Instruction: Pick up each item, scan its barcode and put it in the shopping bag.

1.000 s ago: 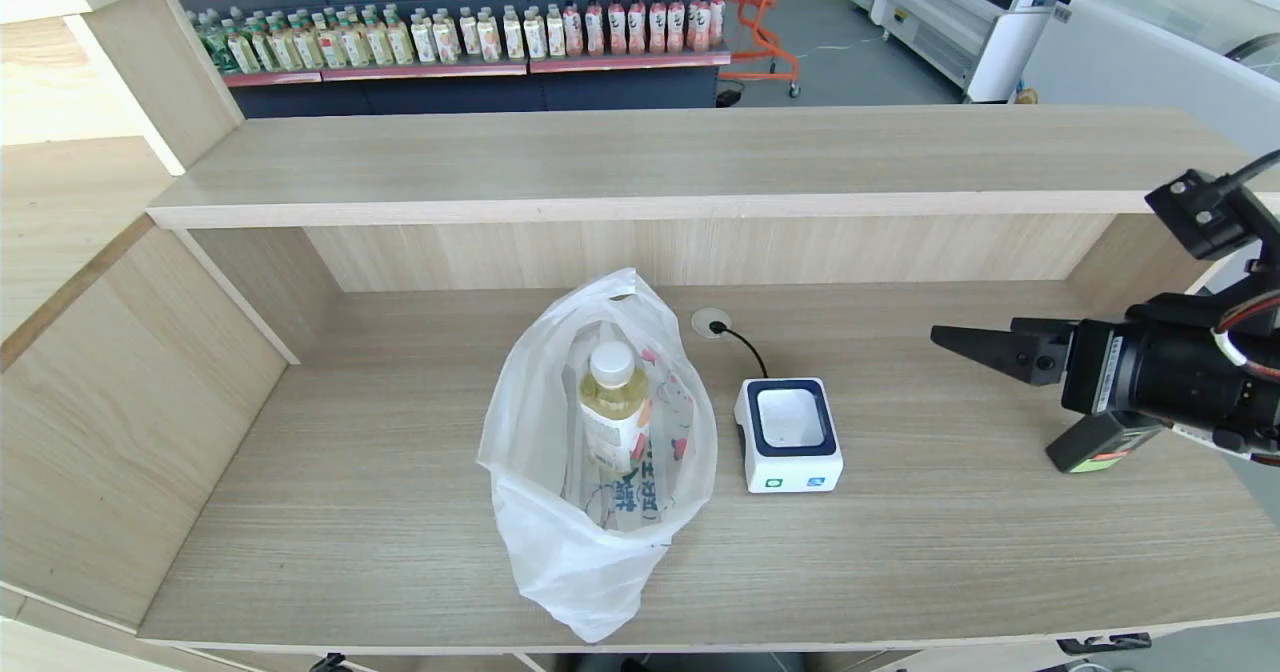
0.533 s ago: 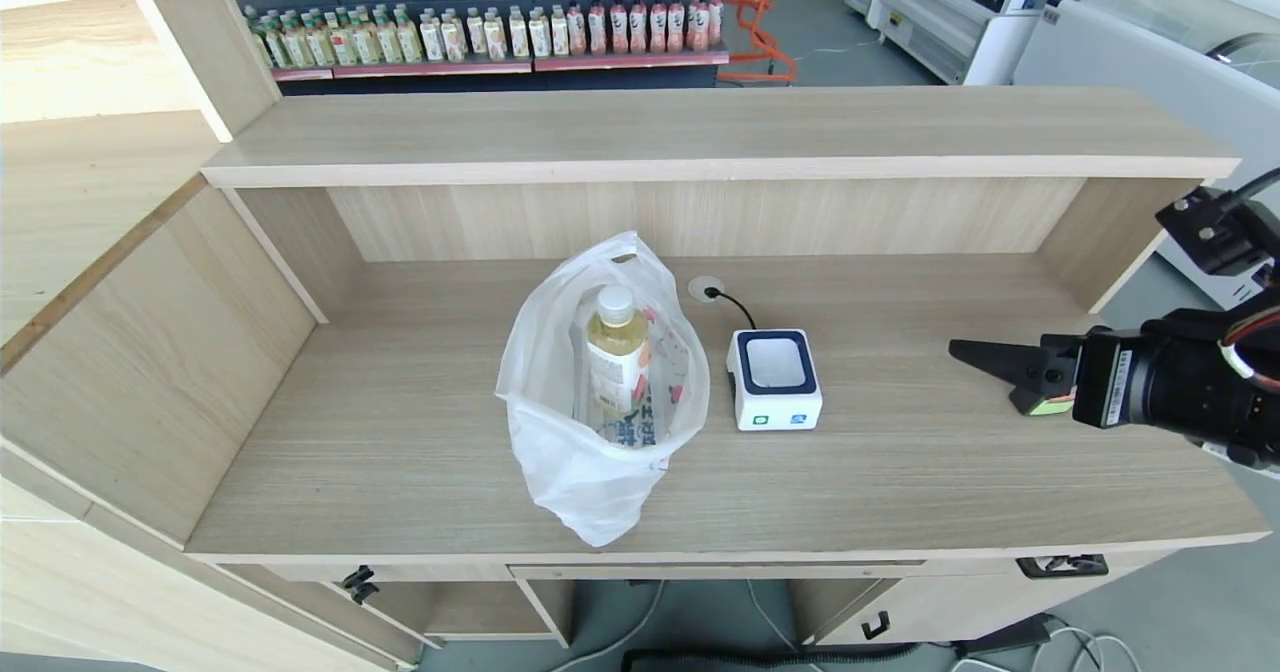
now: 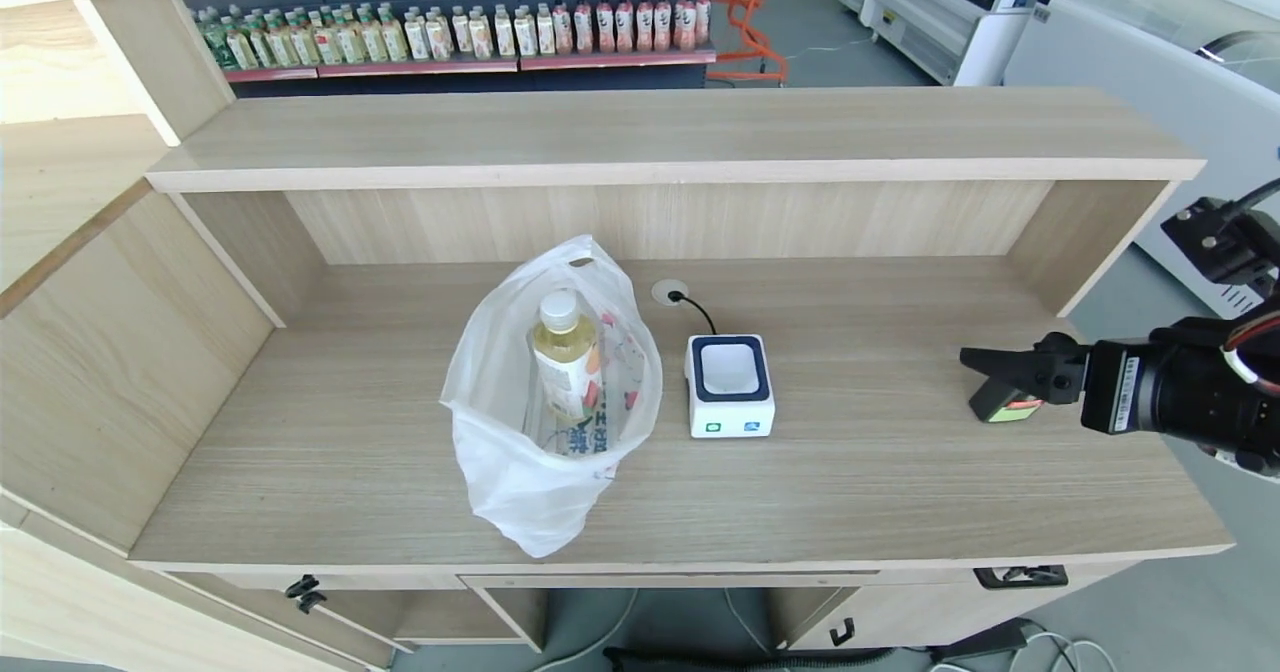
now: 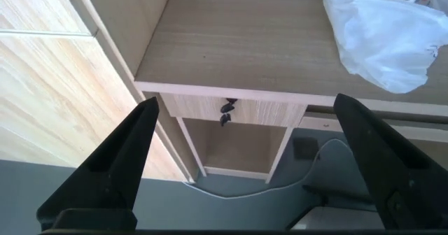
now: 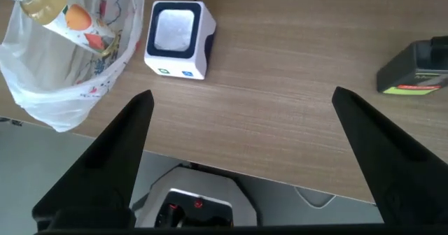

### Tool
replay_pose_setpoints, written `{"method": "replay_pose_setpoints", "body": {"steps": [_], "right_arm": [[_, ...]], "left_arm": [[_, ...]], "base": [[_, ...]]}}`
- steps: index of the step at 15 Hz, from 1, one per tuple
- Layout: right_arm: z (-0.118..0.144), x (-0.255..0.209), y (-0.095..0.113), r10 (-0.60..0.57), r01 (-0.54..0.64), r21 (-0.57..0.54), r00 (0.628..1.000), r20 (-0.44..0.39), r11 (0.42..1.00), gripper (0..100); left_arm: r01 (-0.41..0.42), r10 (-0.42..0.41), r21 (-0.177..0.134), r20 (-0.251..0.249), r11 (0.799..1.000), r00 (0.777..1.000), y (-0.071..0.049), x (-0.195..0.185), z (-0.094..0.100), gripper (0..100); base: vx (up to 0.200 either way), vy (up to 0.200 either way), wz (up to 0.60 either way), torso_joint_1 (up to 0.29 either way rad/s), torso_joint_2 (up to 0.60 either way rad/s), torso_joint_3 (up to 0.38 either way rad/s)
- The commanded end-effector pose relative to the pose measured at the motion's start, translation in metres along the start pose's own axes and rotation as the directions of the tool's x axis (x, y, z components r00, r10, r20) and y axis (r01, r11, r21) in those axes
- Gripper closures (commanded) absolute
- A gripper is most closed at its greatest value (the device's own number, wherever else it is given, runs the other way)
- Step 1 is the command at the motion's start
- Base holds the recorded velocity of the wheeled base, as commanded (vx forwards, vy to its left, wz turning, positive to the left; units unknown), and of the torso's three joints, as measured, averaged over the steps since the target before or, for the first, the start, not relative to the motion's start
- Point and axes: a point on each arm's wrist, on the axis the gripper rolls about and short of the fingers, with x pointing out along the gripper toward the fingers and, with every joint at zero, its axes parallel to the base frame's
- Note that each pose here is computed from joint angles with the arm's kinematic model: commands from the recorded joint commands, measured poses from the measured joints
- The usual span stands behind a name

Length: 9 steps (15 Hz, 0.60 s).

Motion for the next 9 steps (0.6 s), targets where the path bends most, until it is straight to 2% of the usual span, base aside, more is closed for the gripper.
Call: {"method": "replay_pose_setpoints", "body": {"steps": [1,9], "right_arm": [[-0.001,-0.003,0.000,0.000,0.000,0.001,1.000,-0.002,1.000,0],[-0.011,-0.002,-0.003,-0.058,0.059,0.006,0.996,-0.069,0.998,0]], "left_arm": [[-0.001,0.001,0.000,0.000,1.000,1.000,0.000,0.000,0.000,0],[-0.001,0.001,0.000,0.000,1.000,1.000,0.000,0.000,0.000,0]], "base": [[0.000,-0.200,0.00,0.002,0.00,-0.002],[0.000,-0.200,0.00,0.001,0.00,0.003]]}}
